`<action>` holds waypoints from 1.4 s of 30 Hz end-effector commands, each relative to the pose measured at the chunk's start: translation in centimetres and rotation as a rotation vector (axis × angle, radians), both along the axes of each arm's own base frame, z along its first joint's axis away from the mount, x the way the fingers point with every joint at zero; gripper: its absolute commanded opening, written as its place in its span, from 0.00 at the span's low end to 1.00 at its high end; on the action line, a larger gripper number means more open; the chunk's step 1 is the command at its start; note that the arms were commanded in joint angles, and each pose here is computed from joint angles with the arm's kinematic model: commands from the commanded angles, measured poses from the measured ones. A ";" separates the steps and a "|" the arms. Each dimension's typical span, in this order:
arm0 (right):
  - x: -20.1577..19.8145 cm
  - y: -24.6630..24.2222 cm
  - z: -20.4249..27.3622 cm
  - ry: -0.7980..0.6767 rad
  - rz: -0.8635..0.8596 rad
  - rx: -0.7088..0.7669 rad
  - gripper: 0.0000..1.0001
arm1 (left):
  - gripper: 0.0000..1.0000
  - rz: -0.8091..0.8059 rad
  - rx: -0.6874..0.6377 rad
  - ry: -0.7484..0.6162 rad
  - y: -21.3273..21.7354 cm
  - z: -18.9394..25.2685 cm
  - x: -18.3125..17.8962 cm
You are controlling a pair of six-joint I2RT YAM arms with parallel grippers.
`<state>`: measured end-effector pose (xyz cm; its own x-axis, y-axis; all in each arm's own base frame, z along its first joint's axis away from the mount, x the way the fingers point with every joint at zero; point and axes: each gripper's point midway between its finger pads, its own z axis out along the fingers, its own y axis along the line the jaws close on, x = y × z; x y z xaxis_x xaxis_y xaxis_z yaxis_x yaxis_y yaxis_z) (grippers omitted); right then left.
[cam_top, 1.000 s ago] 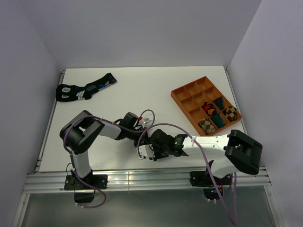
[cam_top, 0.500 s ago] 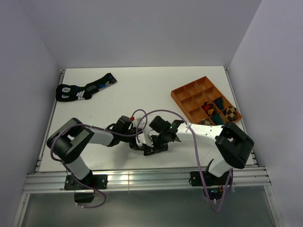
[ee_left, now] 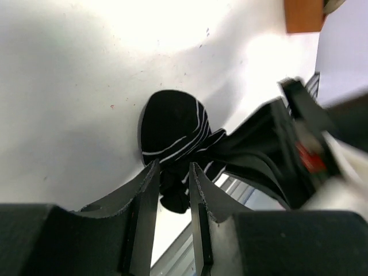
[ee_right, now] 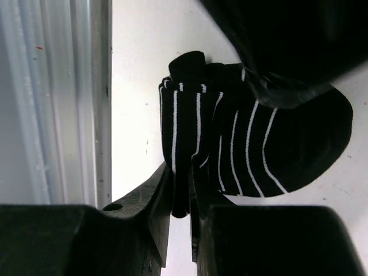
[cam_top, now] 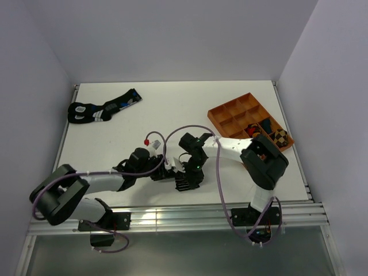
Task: Roll the socks
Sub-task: Roll the sock at the center of the board.
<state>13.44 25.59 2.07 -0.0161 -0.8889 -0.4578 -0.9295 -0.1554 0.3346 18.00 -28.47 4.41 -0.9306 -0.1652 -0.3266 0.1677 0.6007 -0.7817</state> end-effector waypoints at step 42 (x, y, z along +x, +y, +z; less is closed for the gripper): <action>1.8 -0.3 -0.9 0.461 -0.163 -0.191 0.20 | 0.39 -0.245 0.061 -0.662 -5.5 1.5 -3.1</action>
<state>14.21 25.39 2.12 -0.3358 -0.9179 -0.2114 -0.6607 0.0695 0.7474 15.23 -32.06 4.04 -0.5785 0.0855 -0.8112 0.6773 0.6046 -0.4193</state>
